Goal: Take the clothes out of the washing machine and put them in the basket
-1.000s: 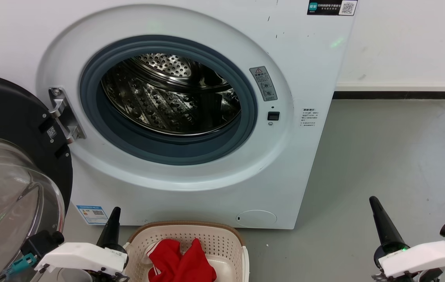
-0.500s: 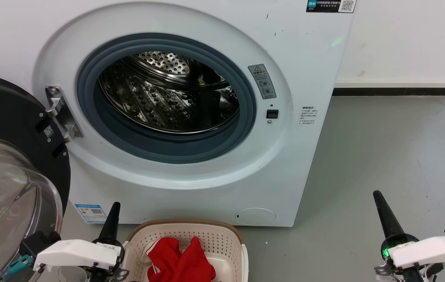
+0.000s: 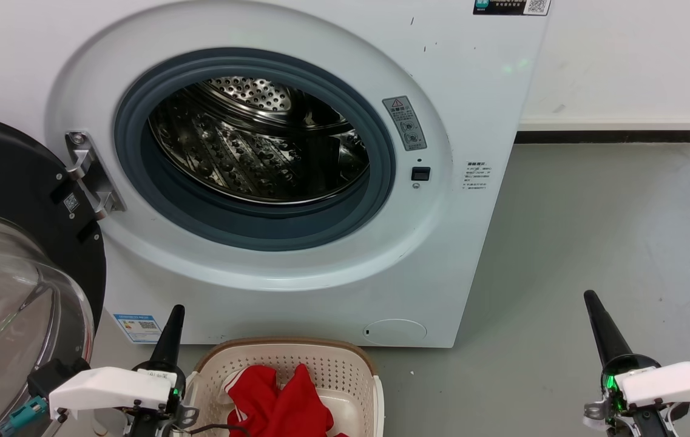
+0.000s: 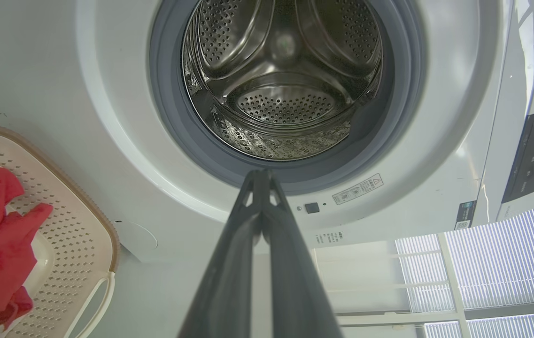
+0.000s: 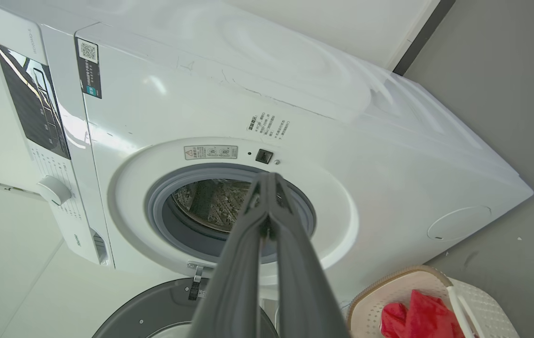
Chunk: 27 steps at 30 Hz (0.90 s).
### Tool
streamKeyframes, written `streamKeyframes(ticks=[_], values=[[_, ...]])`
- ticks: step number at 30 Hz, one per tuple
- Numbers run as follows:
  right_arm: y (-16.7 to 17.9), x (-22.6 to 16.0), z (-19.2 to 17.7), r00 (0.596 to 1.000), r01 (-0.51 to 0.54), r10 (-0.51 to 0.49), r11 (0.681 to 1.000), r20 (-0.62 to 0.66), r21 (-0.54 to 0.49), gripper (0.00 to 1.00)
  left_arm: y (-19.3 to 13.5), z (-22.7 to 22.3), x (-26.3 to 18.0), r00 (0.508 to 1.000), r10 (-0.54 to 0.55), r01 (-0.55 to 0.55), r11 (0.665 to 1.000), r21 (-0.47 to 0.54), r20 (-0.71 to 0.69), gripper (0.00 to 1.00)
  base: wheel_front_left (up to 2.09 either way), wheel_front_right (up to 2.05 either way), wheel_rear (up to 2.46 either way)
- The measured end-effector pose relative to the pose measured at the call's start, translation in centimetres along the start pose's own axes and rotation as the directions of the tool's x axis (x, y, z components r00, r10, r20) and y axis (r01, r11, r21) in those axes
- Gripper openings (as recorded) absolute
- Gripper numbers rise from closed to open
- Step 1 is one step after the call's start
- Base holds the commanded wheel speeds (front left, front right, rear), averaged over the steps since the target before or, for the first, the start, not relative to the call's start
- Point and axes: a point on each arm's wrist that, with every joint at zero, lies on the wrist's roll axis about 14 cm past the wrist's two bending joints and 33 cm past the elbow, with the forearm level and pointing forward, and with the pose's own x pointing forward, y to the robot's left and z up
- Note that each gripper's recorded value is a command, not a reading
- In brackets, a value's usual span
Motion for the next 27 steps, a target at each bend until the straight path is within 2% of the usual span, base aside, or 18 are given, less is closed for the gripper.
streamKeyframes(ticks=[27], values=[[-0.6,0.9,1.1,0.999,0.006,-0.015,0.975,0.036,0.221,0.0,-0.4,0.3,0.8,0.999,-0.034,0.038,0.976,-0.216,0.023,0.0,0.0,0.0,0.0]])
